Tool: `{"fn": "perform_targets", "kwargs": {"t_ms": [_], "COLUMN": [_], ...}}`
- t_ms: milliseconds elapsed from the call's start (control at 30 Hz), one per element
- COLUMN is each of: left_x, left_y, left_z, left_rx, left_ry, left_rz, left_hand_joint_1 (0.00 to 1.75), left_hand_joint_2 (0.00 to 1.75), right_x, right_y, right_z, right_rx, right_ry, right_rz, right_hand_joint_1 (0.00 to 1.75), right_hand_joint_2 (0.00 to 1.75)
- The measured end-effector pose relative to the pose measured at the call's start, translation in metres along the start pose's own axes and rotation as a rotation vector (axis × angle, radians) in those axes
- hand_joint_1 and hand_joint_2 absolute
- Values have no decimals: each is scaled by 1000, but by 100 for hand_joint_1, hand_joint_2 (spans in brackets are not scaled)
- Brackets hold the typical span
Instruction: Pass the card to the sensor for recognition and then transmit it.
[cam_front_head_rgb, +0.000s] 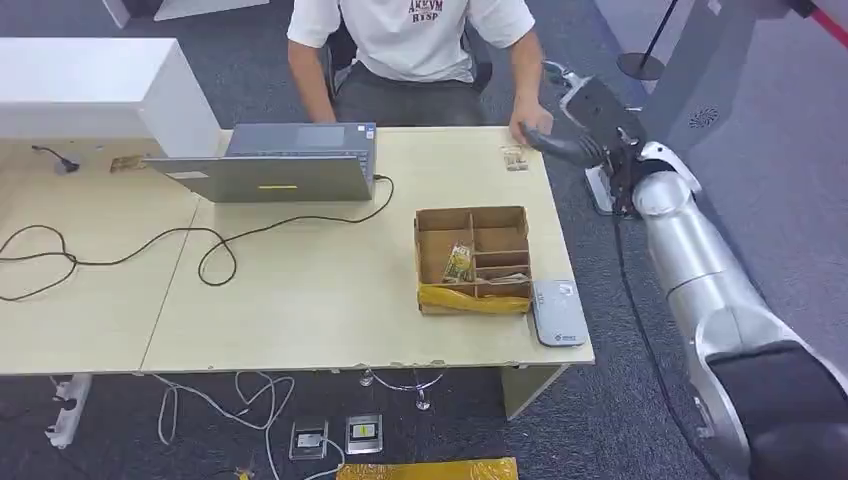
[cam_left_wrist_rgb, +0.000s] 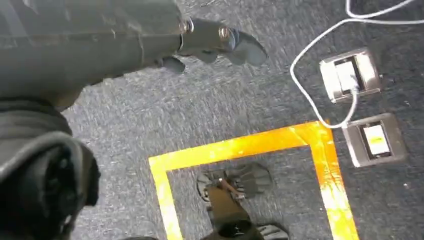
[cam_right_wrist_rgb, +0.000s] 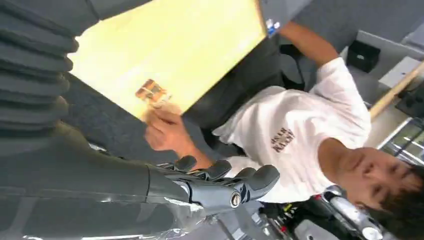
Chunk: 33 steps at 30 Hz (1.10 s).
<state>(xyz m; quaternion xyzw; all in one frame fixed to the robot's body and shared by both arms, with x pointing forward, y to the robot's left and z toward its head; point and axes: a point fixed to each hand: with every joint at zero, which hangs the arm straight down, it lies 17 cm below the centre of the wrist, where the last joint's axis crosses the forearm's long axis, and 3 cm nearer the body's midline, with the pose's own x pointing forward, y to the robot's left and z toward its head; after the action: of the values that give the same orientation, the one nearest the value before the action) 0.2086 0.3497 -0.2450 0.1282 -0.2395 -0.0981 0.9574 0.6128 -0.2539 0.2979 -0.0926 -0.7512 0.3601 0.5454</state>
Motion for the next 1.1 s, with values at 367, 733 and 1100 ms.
{"fn": "perform_targets", "kwargs": {"t_ms": [367, 733, 1100], "left_x": [-9, -15, -22], "left_y": [16, 21, 21], "left_z": [-1, -1, 0], "left_rx": [27, 36, 31], "left_ry": [11, 22, 43], "left_rz": [-11, -15, -11], "left_hand_joint_1": [0, 0, 0], "left_hand_joint_2": [0, 0, 0], "right_x": [-32, -53, -101], "right_y": [37, 58, 64], "right_z": [73, 122, 153], "right_rx": [70, 118, 111], "right_ry": [70, 131, 209], "right_rz": [10, 118, 410], "right_hand_joint_1": [0, 0, 0], "right_hand_joint_2": [175, 175, 175]}}
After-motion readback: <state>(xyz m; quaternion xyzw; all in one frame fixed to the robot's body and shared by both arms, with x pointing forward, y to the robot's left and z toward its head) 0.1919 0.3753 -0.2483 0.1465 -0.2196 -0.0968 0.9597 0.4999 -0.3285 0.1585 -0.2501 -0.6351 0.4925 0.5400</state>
